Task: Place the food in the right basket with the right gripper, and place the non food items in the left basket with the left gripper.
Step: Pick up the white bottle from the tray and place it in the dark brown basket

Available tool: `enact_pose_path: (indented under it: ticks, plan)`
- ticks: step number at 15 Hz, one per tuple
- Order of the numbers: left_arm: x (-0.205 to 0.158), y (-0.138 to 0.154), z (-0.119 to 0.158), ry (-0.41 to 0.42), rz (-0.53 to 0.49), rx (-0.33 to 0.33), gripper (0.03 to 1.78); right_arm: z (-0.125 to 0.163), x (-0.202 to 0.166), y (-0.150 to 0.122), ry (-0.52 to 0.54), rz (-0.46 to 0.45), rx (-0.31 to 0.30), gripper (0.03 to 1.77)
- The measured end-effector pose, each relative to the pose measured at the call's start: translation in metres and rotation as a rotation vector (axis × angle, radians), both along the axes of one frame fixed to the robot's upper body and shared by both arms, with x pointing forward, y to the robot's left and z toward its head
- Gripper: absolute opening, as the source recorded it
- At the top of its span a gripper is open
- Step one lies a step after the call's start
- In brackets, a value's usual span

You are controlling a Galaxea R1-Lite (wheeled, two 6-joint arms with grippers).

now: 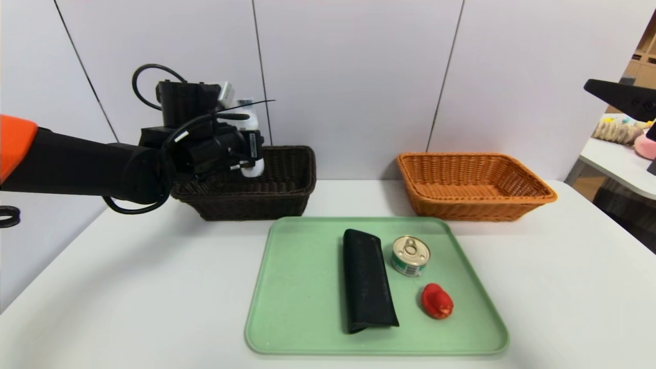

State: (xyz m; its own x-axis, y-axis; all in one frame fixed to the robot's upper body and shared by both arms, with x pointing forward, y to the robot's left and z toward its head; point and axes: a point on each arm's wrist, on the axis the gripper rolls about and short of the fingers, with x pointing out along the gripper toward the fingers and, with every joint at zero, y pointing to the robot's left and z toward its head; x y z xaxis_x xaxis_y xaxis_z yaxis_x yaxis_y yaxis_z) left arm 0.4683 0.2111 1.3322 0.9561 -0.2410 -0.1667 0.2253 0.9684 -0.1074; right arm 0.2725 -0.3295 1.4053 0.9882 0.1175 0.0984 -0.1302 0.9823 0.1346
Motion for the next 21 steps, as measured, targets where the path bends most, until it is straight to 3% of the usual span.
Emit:
enact_pose_path:
  ticks: [2, 6, 21]
  plan:
    - [0.012, 0.001, -0.008, 0.011, 0.01, 0.004, 0.57, -0.002, 0.002, -0.001, 0.01, -0.029, 0.011, 1.7]
    - [0.028, 0.005, -0.024, 0.039, 0.032, 0.013, 0.57, -0.002, -0.001, -0.001, 0.05, -0.037, 0.096, 1.7]
    - [0.061, 0.016, -0.063, 0.094, 0.085, 0.024, 0.57, -0.011, -0.001, -0.001, 0.112, -0.037, 0.092, 1.7]
